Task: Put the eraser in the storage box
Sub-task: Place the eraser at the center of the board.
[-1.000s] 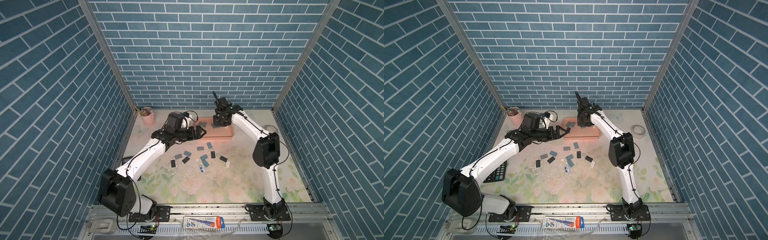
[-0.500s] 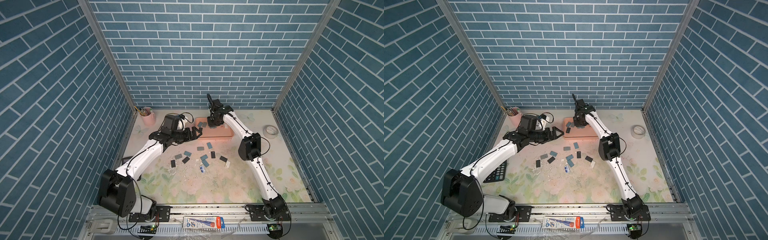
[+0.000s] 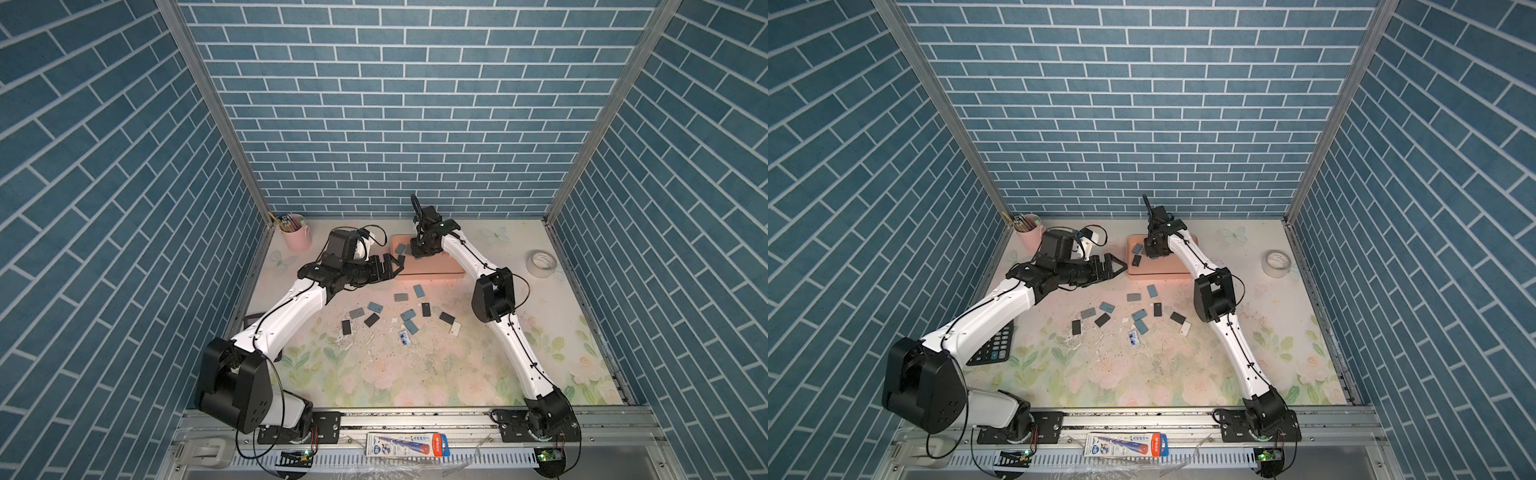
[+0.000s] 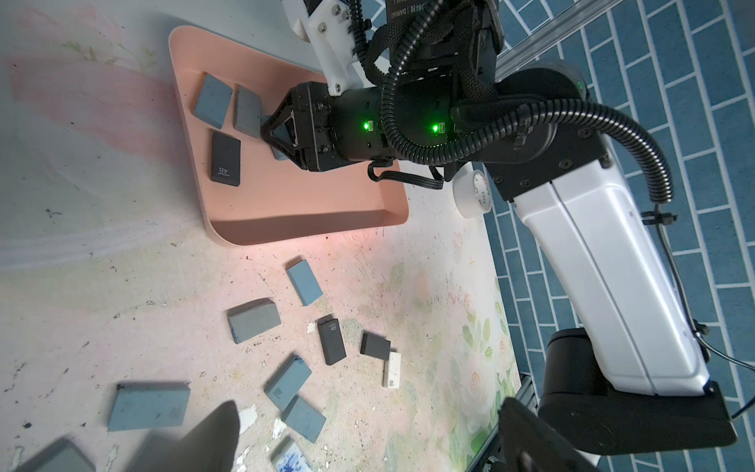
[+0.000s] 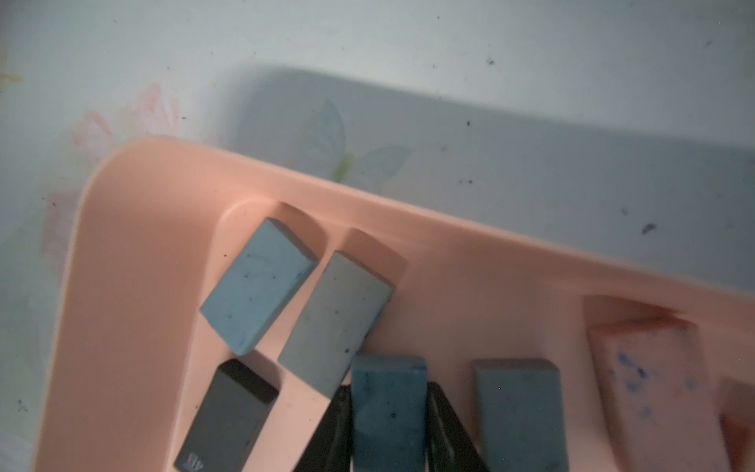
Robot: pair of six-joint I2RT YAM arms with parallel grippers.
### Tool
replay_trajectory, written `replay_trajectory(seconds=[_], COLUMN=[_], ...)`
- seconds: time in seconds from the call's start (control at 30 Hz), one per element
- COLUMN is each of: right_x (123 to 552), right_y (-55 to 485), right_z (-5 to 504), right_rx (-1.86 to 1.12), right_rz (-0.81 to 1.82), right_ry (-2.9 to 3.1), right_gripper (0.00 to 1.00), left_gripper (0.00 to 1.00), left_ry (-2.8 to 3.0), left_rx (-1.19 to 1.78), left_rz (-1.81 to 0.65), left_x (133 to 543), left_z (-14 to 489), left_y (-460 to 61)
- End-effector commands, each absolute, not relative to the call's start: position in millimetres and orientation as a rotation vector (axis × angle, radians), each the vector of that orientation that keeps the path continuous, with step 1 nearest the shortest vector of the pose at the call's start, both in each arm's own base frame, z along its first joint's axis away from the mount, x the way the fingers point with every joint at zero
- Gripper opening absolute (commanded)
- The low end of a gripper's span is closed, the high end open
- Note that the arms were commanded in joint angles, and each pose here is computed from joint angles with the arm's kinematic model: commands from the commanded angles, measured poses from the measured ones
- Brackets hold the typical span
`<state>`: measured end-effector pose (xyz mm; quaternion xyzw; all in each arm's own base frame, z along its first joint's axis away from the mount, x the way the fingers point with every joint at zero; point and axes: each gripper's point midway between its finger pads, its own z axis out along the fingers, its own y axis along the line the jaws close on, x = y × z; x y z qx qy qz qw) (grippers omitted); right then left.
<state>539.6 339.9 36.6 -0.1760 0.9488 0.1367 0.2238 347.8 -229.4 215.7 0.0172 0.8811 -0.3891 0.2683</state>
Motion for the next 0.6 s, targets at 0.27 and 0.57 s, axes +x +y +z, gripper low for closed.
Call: replay_trajectory(seconds=[0.27,0.57], right_x=[554.9,561.2], right_y=[326.4,329.8], right_z=[27.7,63.0], right_rx=[-0.466,-0.446], right_rz=[0.267,0.304], right_ry=[2.59,2.527], right_gripper=[0.36,0.42], left_gripper=[1.0,1.0], left_ry=[2.416,2.514], left_rx=[0.048,0.036], left_rz=[-1.018,-0.879], left_x=[346.2,344.2], left_z=[200.4,183.5], left_y=[-223.8,-209.3])
